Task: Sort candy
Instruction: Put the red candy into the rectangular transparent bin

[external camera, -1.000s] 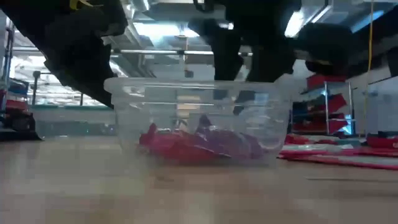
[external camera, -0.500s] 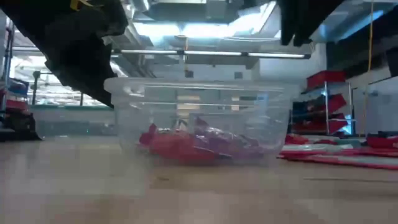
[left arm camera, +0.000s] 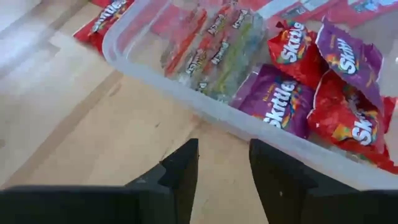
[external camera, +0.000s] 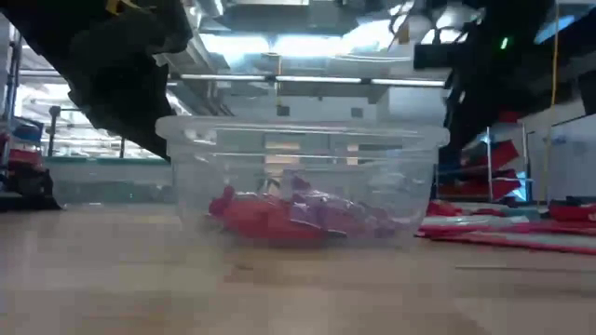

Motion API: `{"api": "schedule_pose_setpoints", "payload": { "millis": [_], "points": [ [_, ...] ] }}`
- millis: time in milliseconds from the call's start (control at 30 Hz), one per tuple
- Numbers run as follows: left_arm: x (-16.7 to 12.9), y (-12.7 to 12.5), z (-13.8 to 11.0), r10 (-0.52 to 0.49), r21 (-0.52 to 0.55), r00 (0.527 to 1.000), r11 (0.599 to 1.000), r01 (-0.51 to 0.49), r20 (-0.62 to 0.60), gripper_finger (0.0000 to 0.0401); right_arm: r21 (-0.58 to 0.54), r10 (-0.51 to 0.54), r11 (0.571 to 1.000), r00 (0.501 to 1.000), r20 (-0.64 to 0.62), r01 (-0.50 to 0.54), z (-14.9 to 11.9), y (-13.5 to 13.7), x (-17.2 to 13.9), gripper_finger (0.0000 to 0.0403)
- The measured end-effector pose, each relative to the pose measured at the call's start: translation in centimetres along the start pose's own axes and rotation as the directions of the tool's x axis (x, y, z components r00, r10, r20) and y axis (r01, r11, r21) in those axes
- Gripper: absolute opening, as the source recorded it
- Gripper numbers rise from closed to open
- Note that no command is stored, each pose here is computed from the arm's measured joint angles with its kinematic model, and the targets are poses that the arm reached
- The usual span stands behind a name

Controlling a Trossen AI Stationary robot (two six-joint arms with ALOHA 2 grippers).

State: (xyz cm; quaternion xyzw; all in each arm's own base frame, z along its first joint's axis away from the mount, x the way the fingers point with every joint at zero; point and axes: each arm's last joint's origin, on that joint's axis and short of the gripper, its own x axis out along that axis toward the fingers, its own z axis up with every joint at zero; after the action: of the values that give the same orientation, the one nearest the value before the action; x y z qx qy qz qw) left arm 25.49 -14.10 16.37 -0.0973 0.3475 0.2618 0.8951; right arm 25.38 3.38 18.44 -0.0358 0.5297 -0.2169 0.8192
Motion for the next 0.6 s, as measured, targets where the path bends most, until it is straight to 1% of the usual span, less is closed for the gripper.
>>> {"api": "schedule_pose_setpoints", "payload": {
  "millis": [100,167,300,467,600],
  "points": [
    [0.1,0.1,0.1,0.003,-0.002,1.000,1.000,-0.003,0.000,0.0129,0.025,0.011,1.000,1.000,0.013,-0.011,0.0,-1.2,1.6,0.0124],
    [0.1,0.1,0.1,0.006,-0.005,1.000,1.000,-0.006,0.000,0.0129,0.046,0.040,0.998,0.999,0.023,-0.041,0.0,-1.9,2.4,0.0124],
    [0.3,0.3,0.3,0.013,-0.011,1.000,1.000,-0.013,0.000,0.0129,0.049,0.077,0.996,0.997,0.027,-0.078,-0.6,-2.7,3.8,0.0124],
    [0.3,0.3,0.3,0.014,-0.012,1.000,1.000,-0.014,0.000,0.0129,0.021,0.097,0.995,0.995,0.037,-0.098,-1.5,-2.7,4.6,0.0124],
    [0.3,0.3,0.3,0.014,-0.014,1.000,1.000,-0.014,0.000,0.0129,0.004,0.105,0.994,0.994,-0.012,-0.105,-2.5,-2.5,5.4,0.0124]
  ]
}}
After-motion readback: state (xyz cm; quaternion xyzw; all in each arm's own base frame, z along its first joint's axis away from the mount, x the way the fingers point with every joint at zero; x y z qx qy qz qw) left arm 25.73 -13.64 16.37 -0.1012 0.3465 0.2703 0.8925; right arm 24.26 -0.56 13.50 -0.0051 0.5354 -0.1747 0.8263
